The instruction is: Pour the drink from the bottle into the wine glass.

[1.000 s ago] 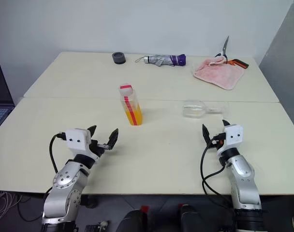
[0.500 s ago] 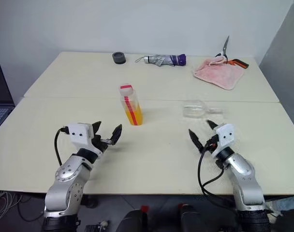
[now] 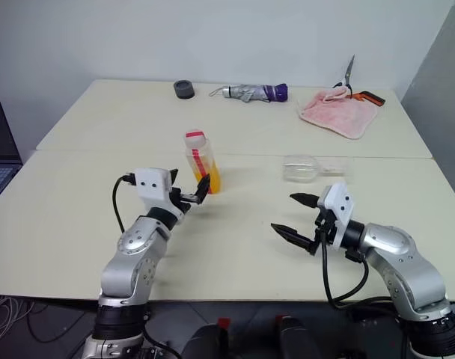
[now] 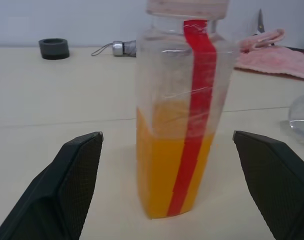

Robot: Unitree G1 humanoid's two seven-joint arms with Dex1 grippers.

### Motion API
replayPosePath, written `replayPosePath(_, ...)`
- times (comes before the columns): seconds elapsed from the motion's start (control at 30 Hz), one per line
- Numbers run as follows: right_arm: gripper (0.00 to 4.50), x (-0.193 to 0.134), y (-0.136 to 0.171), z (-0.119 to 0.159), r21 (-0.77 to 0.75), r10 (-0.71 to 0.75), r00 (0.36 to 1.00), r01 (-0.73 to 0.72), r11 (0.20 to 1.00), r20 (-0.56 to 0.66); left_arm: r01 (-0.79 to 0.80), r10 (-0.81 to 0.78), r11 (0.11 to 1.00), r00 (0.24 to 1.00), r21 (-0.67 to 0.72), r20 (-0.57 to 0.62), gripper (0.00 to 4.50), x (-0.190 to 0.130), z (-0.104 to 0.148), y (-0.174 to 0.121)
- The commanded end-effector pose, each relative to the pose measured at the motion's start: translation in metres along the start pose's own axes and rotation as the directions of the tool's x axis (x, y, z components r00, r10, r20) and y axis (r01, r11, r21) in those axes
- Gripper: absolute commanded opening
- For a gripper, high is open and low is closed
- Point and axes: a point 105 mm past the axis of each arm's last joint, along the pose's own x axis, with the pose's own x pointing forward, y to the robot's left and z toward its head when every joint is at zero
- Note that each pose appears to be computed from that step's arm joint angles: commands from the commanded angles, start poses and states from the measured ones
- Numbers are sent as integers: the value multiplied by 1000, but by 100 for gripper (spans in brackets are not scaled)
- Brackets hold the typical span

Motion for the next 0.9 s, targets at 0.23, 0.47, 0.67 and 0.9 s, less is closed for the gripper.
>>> replayPosePath(0.23, 450, -4, -7, 4, -54, -11, 999, 13, 998, 30, -39, 37, 999, 995, 25, 91, 446, 17, 21, -4)
replayPosePath(0.47, 450, -1, -6, 11, -65, 20, 999, -17, 998, 42, -55, 52, 998, 992, 16, 116, 446, 27, 26, -10)
replayPosePath(0.67, 450, 5, -6, 23, -68, 47, 996, -42, 997, 70, -61, 58, 998, 991, 19, 121, 446, 37, 30, -12)
replayPosePath(0.9, 450, 10, -7, 37, -35, 68, 992, -65, 997, 109, -68, 65, 997, 989, 23, 129, 446, 45, 35, -17)
